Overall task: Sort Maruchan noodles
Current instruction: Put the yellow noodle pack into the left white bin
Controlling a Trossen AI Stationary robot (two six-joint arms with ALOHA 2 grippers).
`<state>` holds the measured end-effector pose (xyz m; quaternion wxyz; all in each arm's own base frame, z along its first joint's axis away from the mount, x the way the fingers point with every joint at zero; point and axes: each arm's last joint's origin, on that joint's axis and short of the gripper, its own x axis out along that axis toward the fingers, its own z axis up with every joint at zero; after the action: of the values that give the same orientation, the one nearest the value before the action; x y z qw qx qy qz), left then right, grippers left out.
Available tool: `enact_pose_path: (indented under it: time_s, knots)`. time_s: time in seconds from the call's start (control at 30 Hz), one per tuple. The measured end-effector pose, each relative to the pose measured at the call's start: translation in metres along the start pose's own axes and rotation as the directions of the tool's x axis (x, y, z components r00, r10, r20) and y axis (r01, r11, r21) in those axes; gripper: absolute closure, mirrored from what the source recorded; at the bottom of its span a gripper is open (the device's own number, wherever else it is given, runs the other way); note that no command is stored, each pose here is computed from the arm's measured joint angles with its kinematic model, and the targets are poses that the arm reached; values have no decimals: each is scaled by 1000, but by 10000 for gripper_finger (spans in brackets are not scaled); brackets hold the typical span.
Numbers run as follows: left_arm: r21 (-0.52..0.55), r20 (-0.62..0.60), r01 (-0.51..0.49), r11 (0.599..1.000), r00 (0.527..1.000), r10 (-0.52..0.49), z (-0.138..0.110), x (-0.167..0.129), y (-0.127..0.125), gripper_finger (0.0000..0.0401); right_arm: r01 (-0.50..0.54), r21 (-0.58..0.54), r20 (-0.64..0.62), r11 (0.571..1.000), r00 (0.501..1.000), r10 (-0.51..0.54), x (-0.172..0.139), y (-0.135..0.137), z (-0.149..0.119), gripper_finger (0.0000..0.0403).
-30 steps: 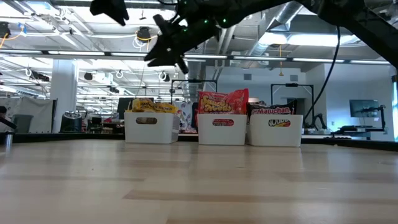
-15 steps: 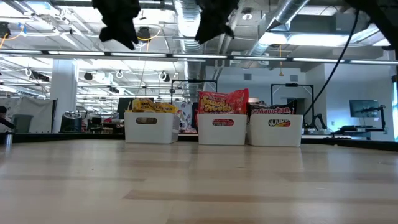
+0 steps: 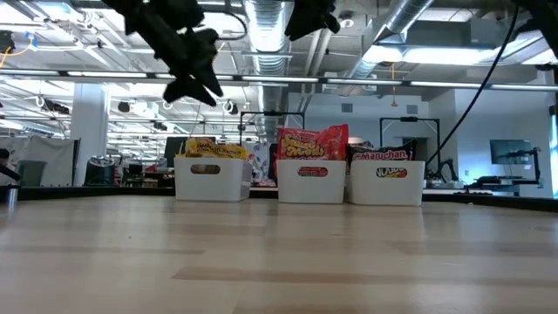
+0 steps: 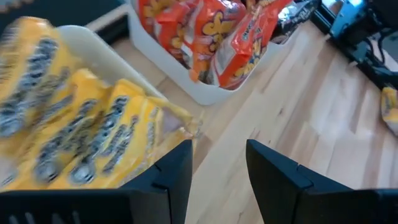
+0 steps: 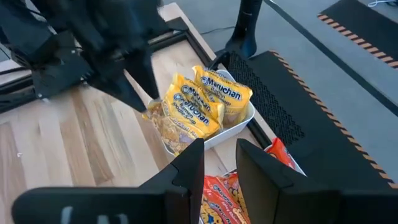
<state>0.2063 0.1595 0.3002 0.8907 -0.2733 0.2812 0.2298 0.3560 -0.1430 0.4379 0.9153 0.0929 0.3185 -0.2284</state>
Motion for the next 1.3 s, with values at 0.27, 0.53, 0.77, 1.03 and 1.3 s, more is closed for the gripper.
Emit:
enact_pose_path:
  time_s: [0.27, 0.53, 0.77, 1.03, 1.3]
  knots:
    - [-45, -176, -10, 999, 984, 2, -8, 53, 20, 264, 4, -3, -43, 1000, 999, -4, 0, 0, -4, 286]
    - [-117, -278, -25, 993, 960, -8, -18, 77, 35, 264, 6, -4, -61, 1000, 998, -6, 0, -1, -6, 286]
    - [-115, -344, -116, 986, 936, 70, -27, 92, 44, 264, 6, -4, -62, 1000, 998, -6, 0, -1, -6, 286]
    - [-104, -376, -209, 972, 913, 156, -35, 110, 57, 264, 6, -4, -63, 1000, 998, -6, 0, 0, -6, 286]
    - [-78, -349, -208, 975, 922, 169, -32, 111, 60, 264, 4, -6, -67, 1000, 998, -4, 0, 1, -7, 286]
